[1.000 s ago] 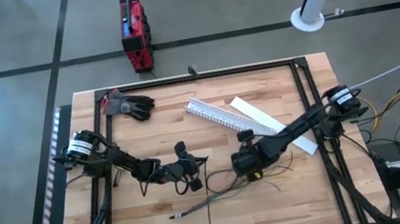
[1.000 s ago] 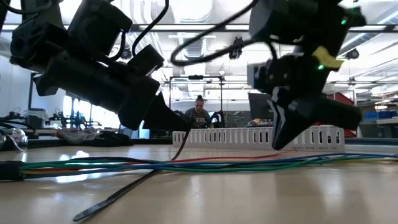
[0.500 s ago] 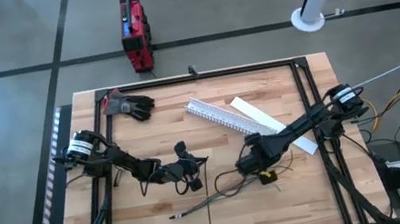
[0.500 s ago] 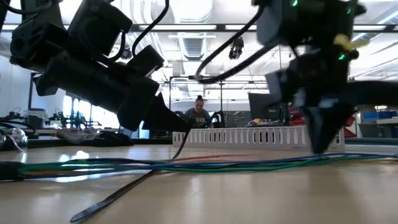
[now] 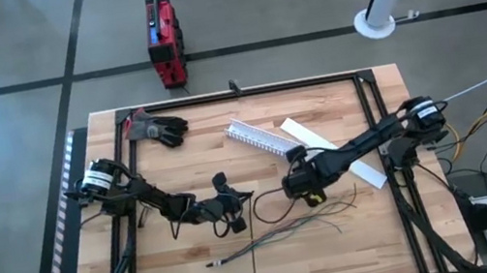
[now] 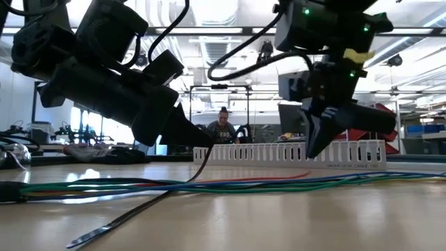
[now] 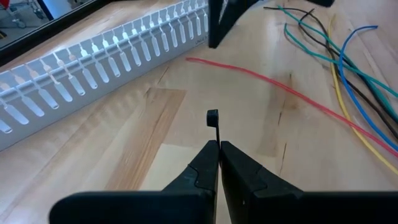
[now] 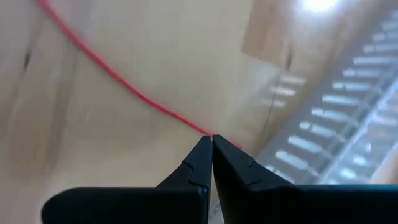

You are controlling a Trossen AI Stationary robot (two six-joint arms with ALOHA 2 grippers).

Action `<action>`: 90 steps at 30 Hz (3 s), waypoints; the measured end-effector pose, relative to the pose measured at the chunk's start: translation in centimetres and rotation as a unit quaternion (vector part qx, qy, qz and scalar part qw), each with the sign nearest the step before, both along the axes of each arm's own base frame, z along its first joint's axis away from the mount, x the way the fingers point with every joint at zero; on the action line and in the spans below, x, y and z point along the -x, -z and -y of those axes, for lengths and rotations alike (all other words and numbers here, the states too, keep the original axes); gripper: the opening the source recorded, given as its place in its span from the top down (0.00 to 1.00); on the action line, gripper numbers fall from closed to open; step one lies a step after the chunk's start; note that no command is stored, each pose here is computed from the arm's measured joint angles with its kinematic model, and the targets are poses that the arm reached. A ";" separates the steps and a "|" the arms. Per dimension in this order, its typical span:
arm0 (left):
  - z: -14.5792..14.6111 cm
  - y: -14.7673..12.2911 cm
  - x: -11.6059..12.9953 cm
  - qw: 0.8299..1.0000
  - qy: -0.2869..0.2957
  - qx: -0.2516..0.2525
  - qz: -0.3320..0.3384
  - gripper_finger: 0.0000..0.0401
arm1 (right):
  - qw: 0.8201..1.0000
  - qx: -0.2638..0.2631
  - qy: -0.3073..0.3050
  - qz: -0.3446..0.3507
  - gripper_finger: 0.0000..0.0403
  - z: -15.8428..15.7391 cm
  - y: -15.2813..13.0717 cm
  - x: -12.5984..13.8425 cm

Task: Ziptie cables
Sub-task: Wrap the cables together using the zip tie

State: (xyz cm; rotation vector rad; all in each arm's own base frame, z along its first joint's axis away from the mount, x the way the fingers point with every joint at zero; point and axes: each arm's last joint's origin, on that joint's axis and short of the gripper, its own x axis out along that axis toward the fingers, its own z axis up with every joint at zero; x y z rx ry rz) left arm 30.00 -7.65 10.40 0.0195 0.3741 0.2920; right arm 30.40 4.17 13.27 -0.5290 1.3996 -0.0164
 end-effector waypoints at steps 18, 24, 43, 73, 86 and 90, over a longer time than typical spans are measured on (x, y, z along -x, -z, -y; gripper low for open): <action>0.0 0.0 0.0 1.000 0.002 0.000 -0.003 1.00 | 0.980 -0.022 -0.159 -0.115 0.79 1.4 1.6 -2.6; 0.0 0.0 0.0 1.000 0.002 0.000 -0.003 1.00 | 0.976 -0.004 -0.184 -0.116 0.83 1.5 1.0 -3.4; 0.0 0.0 0.0 1.000 0.004 -0.003 -0.001 1.00 | 0.948 0.023 -0.265 -0.176 0.82 0.2 2.4 -4.3; 0.0 0.0 0.0 1.000 0.003 0.000 0.001 1.00 | 0.960 -0.180 -0.049 -0.208 1.00 -4.6 -2.0 -3.6; 0.0 -0.1 -0.1 1.000 0.003 0.002 0.005 1.00 | 0.935 -0.256 0.074 -0.234 0.87 -6.6 -3.4 -3.1; 0.0 -0.1 -0.1 1.000 0.003 0.001 0.004 1.00 | 0.934 -0.247 0.084 -0.246 0.77 -6.8 -3.5 -2.7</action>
